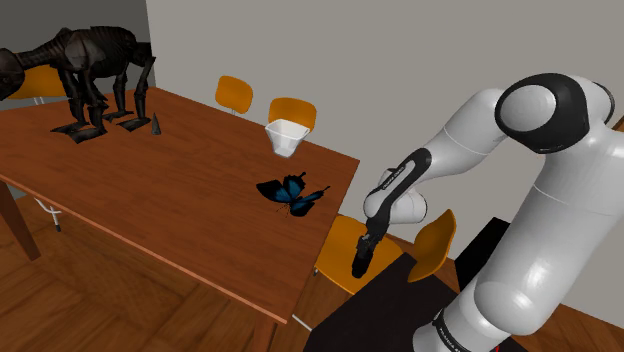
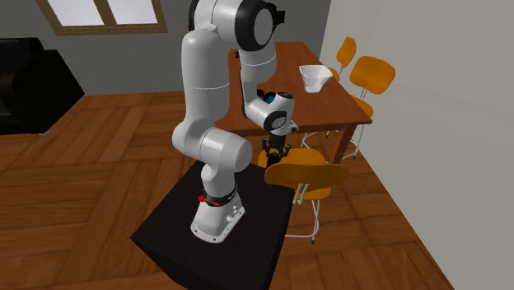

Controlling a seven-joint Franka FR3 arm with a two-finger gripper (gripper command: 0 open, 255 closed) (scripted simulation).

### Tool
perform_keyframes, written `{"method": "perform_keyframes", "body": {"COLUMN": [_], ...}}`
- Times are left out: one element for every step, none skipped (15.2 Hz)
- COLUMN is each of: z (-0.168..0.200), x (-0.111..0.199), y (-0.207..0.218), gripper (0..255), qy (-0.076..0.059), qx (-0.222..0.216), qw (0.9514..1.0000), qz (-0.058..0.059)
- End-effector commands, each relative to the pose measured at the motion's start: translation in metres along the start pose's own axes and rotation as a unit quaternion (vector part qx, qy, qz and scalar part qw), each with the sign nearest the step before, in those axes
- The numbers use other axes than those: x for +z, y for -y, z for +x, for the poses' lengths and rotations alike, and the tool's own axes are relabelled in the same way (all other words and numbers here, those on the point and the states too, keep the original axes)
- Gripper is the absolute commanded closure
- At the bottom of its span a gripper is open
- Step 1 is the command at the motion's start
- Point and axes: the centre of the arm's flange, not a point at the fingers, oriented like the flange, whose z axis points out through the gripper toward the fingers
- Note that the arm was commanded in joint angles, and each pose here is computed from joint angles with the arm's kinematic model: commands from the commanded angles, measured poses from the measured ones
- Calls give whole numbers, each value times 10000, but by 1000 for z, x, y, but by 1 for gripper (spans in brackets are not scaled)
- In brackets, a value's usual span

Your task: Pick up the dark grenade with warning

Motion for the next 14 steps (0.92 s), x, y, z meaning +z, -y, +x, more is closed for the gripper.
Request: {"method": "perform_keyframes", "body": {"z": [0, 0, 0, 0, 0, 0, -1, -1, -2, -2, -2, -3, -3, -4], "x": [1, 1, 1, 1, 1, 1, -5, -10, -15, -20, -26, -31, -36, -41], "y": [0, 0, 0, 0, 0, 0, 0, 0, 1, 1, 1, 2, 2, 2], "gripper": [255, 255, 255, 255, 255, 255, 255, 255, 255, 255, 255, 255, 255, 255], "qy": [8, 8, 8, 8, 8, 8, 8, 8, 8, 8, 8, 8, 8, 8], "qx": [-1, -1, -1, -1, -1, -2, -2, -2, -2, -2, -2, -2, -2, -2], "qw": [10000, 10000, 10000, 10000, 10000, 10000, 10000, 10000, 10000, 10000, 10000, 10000, 10000, 10000], "qz": [2, 2, 2, 2, 2, 2, 2, 2, 2, 2, 2, 2, 2, 2]}}
